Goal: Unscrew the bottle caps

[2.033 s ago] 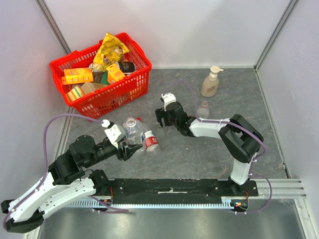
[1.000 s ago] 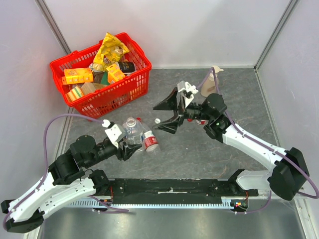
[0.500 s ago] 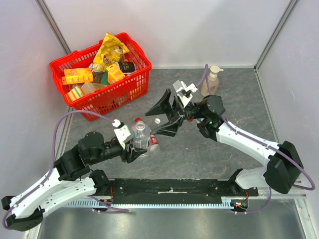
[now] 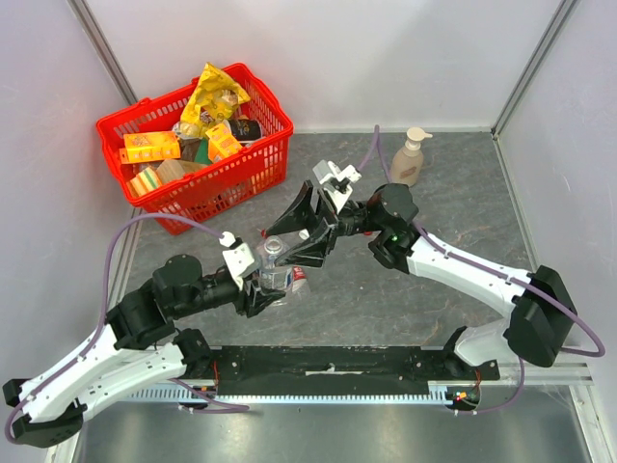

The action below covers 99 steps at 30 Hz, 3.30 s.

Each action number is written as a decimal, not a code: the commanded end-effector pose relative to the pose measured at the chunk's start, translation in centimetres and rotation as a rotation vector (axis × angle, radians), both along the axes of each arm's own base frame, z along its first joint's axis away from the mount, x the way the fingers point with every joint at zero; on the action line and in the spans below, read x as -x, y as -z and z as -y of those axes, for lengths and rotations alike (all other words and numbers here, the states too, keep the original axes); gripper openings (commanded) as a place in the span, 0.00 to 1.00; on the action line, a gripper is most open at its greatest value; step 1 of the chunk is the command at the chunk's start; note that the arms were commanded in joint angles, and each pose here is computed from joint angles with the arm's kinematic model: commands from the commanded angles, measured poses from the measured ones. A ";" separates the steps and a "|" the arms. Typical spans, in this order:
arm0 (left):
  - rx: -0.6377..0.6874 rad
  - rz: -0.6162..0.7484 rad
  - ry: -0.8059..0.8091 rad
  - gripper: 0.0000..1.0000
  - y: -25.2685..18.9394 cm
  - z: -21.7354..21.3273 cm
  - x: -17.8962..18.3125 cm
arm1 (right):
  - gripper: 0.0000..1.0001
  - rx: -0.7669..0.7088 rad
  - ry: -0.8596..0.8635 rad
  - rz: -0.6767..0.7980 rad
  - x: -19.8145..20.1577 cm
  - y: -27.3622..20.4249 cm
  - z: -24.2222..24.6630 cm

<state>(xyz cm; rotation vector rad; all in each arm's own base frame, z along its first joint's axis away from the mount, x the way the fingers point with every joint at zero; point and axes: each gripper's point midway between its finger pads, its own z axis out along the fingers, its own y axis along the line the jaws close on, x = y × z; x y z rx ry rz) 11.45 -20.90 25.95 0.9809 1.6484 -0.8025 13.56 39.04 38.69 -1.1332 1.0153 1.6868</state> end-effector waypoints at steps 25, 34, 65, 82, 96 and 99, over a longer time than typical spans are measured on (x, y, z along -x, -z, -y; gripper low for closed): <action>0.026 0.024 -0.040 0.90 -0.9 -0.2 -0.7 | 0.00 0.041 0.010 0.056 0.1 0.2 -1.5; 0.040 0.050 -0.144 1.00 -1.5 -1.5 -1.9 | 0.00 0.127 0.116 0.081 -1.9 2.2 -2.1; 0.046 0.090 -0.269 1.00 -1.8 -3.5 -3.2 | 0.00 0.343 0.996 -0.087 -18.6 11.3 3.7; 0.014 0.076 -0.246 1.00 -0.9 -3.0 -3.2 | 0.00 0.245 1.205 -0.096 -24.1 10.5 9.4; 0.002 0.064 -0.220 1.00 -0.6 -2.5 -3.0 | 0.00 0.232 1.340 -0.090 -26.8 12.8 10.4; 0.000 0.061 -0.212 1.00 -0.5 -2.4 -2.9 | 0.00 0.253 1.356 -0.075 -27.3 13.7 10.4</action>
